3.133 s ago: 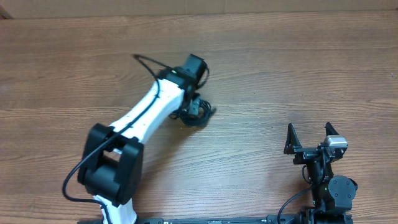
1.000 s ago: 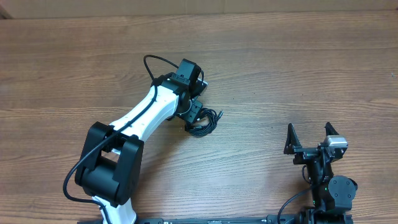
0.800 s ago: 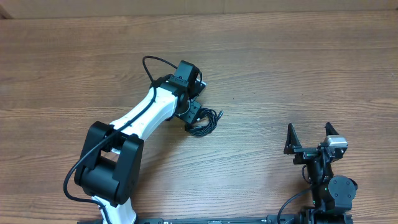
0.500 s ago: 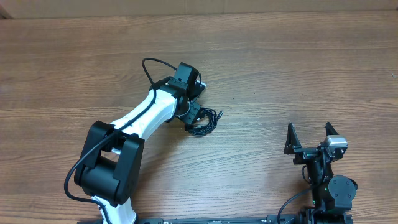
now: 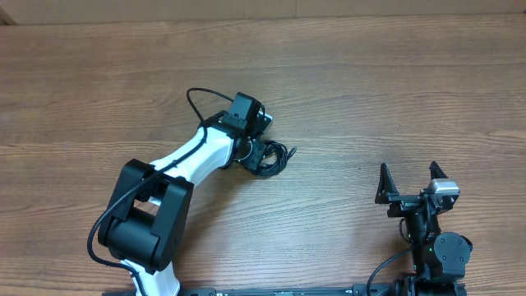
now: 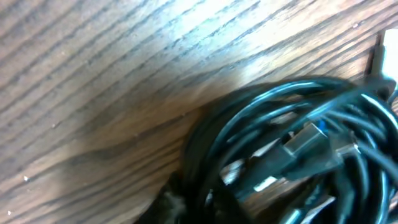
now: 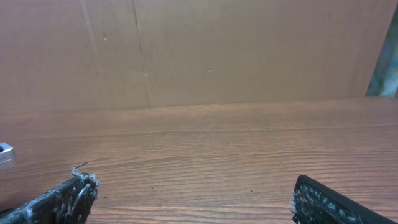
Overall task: Untangle cables
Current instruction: 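Lift the cable bundle with the left gripper and hold it up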
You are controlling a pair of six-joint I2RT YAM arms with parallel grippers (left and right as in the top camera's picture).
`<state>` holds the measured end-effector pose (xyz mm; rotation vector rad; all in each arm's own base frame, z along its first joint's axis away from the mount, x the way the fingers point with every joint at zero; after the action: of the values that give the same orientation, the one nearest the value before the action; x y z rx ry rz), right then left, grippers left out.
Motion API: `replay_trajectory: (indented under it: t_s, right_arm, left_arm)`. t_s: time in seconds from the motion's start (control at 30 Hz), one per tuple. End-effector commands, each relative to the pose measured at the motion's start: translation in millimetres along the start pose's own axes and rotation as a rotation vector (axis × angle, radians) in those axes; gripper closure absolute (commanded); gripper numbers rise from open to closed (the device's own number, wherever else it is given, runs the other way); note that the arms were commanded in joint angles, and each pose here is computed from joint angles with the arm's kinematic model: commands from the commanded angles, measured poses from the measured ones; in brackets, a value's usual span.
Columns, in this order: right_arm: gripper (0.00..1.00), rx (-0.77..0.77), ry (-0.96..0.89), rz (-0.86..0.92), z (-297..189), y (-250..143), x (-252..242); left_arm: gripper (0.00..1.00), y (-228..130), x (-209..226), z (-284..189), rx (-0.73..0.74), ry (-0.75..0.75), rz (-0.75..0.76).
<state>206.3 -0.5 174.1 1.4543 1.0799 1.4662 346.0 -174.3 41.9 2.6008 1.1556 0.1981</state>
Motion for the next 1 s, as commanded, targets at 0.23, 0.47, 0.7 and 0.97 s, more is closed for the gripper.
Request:
replay_trajectory:
  t_s: [0.23,0.47,0.7,0.97]
  right_arm:
    - [0.0,-0.005,0.0,-0.008,0.0,-1.8,-0.5]
    - [0.0,-0.005,0.0,-0.008,0.0,-1.8,-0.5]
    - [0.0,-0.006,0.0,-0.008,0.0,-1.7,-0.4]
    - [0.0,0.017,0.054,0.23,-0.2,-3.6,7.0]
  left_arm:
    - [0.96,2.8,16.1,-6.0,-0.011,0.1,-0.295]
    - [0.96,12.1,15.7,-42.6,0.047,0.1,-0.684]
    - [0.96,10.6,-1.8,-64.7,0.143,0.027,-1.185]
    - [0.96,2.9,-22.2,-67.6,0.262,-0.06,-1.403]
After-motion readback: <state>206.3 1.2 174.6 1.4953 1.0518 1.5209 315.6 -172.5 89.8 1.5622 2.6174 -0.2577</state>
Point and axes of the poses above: each gripper's point midway between its finger pads, its own z axis out along the fingers, its own x axis along the line the jaws close on, y = z × x, the point moved 4 cm from there along -z, back along the fingers, and after that the axes turned 15 degrees about z, right-handed, at the moved point
